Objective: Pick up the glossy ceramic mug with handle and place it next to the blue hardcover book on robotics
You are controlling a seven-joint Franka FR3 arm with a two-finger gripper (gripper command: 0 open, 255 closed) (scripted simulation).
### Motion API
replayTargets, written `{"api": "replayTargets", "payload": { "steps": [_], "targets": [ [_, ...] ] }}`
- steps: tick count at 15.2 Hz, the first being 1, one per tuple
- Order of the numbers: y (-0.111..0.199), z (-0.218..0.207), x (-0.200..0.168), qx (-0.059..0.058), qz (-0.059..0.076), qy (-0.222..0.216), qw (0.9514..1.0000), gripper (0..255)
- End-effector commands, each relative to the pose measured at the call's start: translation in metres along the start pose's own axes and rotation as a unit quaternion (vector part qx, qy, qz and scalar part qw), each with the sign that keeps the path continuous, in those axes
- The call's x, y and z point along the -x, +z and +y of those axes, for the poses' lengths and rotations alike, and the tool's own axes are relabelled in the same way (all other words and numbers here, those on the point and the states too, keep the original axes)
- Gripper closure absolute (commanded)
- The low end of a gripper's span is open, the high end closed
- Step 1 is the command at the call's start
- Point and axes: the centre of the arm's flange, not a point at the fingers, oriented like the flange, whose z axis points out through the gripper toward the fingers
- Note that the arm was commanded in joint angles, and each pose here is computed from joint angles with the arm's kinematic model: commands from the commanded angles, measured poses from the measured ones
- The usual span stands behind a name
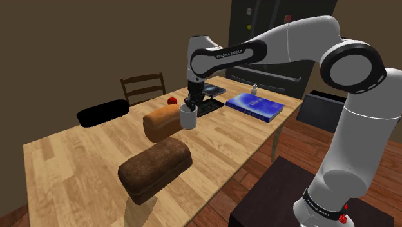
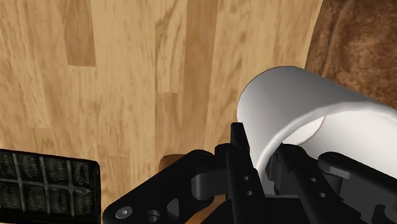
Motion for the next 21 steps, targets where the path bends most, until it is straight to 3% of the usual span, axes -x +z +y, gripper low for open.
{"api": "replayTargets", "payload": {
  "steps": [1, 4, 21],
  "targets": [
    [-0.01, -0.002, -0.002, 0.0, 0.0, 0.0, 1.0, 255],
    [-0.025, -0.002, -0.003, 0.0, 0.0, 0.0, 1.0, 255],
    [-0.044, 0.207, 0.075, 0.0, 0.0, 0.0, 1.0, 255]
  ]
}}
